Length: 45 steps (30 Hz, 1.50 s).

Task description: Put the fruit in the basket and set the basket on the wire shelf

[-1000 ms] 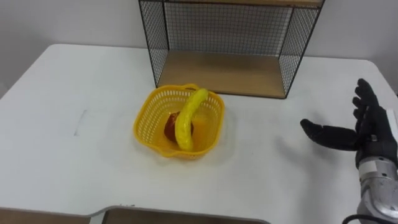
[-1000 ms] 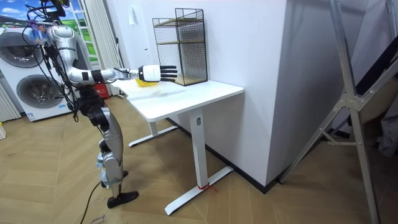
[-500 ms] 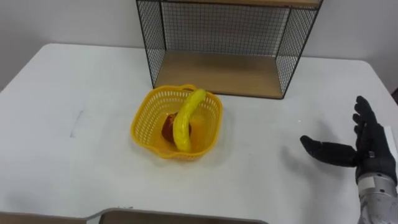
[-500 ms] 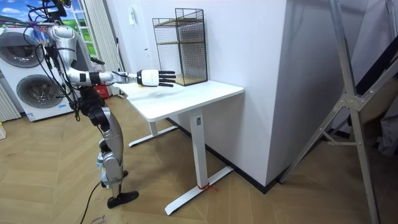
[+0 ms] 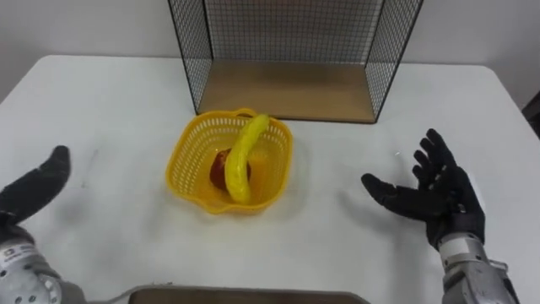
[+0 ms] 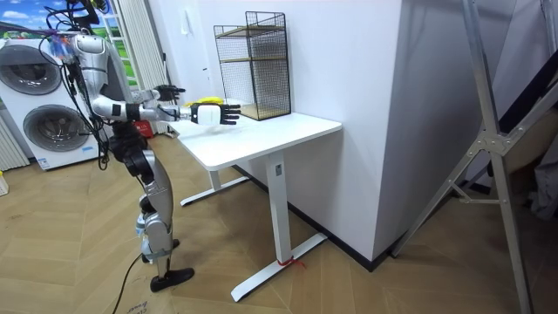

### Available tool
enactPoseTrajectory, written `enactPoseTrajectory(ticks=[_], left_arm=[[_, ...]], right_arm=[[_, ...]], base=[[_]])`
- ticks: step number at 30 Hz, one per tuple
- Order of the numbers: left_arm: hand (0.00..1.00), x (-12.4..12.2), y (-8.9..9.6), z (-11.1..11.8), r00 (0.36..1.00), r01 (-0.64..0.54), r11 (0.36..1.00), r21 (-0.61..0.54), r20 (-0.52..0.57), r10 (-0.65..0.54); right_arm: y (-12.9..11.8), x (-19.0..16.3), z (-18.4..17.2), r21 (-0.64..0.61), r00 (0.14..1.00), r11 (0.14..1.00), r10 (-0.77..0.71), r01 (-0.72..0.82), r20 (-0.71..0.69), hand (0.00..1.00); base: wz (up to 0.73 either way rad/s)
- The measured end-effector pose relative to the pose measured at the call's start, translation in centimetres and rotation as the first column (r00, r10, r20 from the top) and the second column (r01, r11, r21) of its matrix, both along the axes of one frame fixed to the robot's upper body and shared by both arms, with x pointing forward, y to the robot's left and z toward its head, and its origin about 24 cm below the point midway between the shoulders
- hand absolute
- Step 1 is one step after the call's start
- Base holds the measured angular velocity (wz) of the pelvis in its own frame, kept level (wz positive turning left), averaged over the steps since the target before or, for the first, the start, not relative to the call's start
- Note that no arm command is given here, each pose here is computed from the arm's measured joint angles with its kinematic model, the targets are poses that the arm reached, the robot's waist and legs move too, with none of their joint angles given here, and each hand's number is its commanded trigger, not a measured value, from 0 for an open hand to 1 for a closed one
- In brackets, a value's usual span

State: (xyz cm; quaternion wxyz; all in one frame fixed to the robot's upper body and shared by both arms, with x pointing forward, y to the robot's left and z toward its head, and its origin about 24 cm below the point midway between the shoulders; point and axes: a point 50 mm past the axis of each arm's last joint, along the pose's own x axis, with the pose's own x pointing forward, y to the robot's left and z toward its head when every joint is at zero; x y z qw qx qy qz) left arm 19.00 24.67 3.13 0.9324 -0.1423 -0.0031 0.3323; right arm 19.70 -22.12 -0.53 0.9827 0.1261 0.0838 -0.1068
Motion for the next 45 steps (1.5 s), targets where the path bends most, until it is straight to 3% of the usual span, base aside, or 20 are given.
enactPoseTrajectory(ticks=[4,10,15,22,36,45], left_arm=[[0.00,0.5,-1.4,-1.5,0.988,0.153,0.985,-0.077,-0.007,-0.154],[0.00,0.5,-3.8,-3.6,0.928,0.366,0.906,-0.214,0.011,-0.372],[0.00,0.5,-4.3,-4.0,0.900,0.432,0.848,-0.308,0.088,-0.427],[0.00,0.6,-5.1,-3.9,0.860,0.509,0.787,-0.348,0.177,-0.478],[0.00,0.7,-6.3,-4.0,0.805,0.592,0.734,-0.332,0.196,-0.560],[0.00,0.7,-7.3,-4.3,0.752,0.654,0.686,-0.319,0.173,-0.636]], right_arm=[[0.1,0.0,-0.2,0.094,1.000,0.996,-0.003,0.002,0.013,0.00],[1.6,0.1,-0.4,0.237,0.997,0.969,0.065,-0.074,0.047,0.00],[2.0,0.1,-0.4,0.345,0.995,0.934,0.066,-0.090,0.081,0.00],[2.7,0.1,-0.6,0.398,0.988,0.907,0.103,-0.139,0.111,0.00],[4.9,-0.1,-2.3,0.427,0.972,0.874,0.222,-0.232,0.072,0.00],[5.5,0.2,-2.1,0.362,0.956,0.886,0.285,-0.291,0.072,0.00]], base=[[-0.09],[-0.02],[-0.02],[0.00],[0.00],[0.00]])
